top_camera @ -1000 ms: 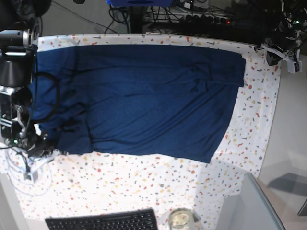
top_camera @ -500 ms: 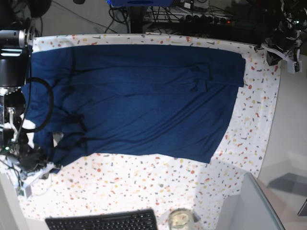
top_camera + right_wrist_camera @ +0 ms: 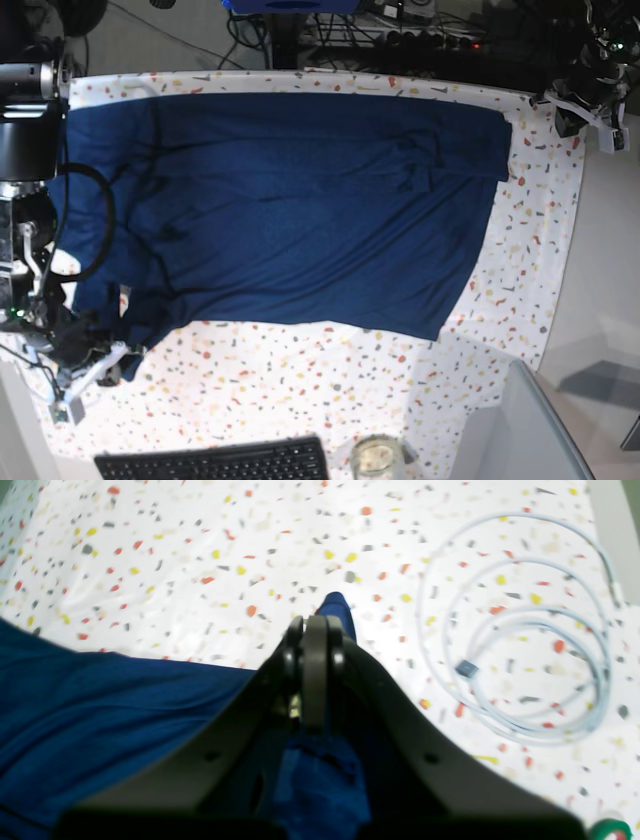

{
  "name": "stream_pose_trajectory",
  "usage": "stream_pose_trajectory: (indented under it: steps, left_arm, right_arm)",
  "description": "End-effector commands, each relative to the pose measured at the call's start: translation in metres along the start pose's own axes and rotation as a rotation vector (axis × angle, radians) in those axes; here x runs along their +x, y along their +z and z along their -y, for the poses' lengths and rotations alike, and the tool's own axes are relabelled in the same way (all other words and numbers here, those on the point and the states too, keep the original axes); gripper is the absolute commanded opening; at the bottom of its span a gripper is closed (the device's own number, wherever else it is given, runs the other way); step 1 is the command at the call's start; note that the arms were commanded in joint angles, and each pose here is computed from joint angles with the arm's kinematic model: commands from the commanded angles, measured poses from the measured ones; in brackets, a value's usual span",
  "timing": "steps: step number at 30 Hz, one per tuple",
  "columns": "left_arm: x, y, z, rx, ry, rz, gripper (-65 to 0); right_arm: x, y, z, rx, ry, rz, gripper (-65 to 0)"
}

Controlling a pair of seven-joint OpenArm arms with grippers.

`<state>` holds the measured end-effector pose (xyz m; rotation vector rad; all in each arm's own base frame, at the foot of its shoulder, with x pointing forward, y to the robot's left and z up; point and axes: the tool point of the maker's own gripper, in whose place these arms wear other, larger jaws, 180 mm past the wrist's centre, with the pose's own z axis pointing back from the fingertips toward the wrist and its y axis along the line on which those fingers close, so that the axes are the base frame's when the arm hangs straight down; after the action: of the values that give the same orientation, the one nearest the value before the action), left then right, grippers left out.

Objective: Layout the t-shirt on the table in an organized manner, then fold the t-shirt properly

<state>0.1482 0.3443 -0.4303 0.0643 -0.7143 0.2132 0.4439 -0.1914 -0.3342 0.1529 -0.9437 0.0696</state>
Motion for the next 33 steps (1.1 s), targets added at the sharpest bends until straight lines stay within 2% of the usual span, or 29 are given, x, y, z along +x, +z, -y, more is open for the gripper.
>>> stream_pose_trajectory:
  steps: [1, 4, 7, 9, 11, 15, 18, 20, 21, 27, 33]
  left_arm:
    - [0.012, 0.003, -0.005, 0.008, -0.012, 0.039, -65.0]
    - [0.012, 0.003, -0.005, 0.008, -0.012, 0.037, -65.0]
    - [0.012, 0.003, -0.005, 0.008, -0.012, 0.037, -65.0]
    - [0.012, 0.003, -0.005, 0.008, -0.012, 0.037, -65.0]
    - [0.011, 0.003, -0.005, 0.008, -0.012, 0.036, -65.0]
    - [0.011, 0.003, -0.005, 0.008, -0.012, 0.036, -65.0]
    - [0.011, 0.004, -0.005, 0.008, -0.013, 0.034, -65.0]
    - [0.011, 0.004, -0.005, 0.008, -0.013, 0.034, -65.0]
    - [0.011, 0.004, -0.005, 0.008, -0.013, 0.034, -65.0]
    - [0.012, 0.003, -0.005, 0.008, -0.012, 0.037, -65.0]
    - [0.01, 0.004, -0.006, 0.009, -0.013, 0.031, -65.0]
  right_arm:
    - [0.027, 0.002, -0.008, 0.033, 0.021, 0.075, -64.4]
    - [0.032, 0.001, -0.018, 0.075, 0.052, 0.074, -64.1]
    - [0.02, -0.003, -0.023, 0.1, 0.077, -0.018, -60.0]
    - [0.016, -0.001, -0.021, 0.095, 0.084, -0.053, -52.1]
    - [0.02, 0.002, -0.016, 0.083, 0.086, -0.043, -44.3]
    - [0.022, 0.014, 0.027, 0.001, 0.004, -0.016, -30.2]
    - [-0.009, 0.008, 0.057, -0.066, -0.101, -0.101, -23.6]
    - [-0.042, 0.003, 0.078, -0.107, -0.154, -0.19, -23.1]
    - [-0.048, -0.001, 0.081, -0.109, -0.173, -0.196, -23.1]
    - [-0.092, -0.015, 0.103, -0.154, -0.267, -0.205, -23.1]
    - [-0.102, -0.019, 0.109, -0.17, -0.294, -0.196, -23.1]
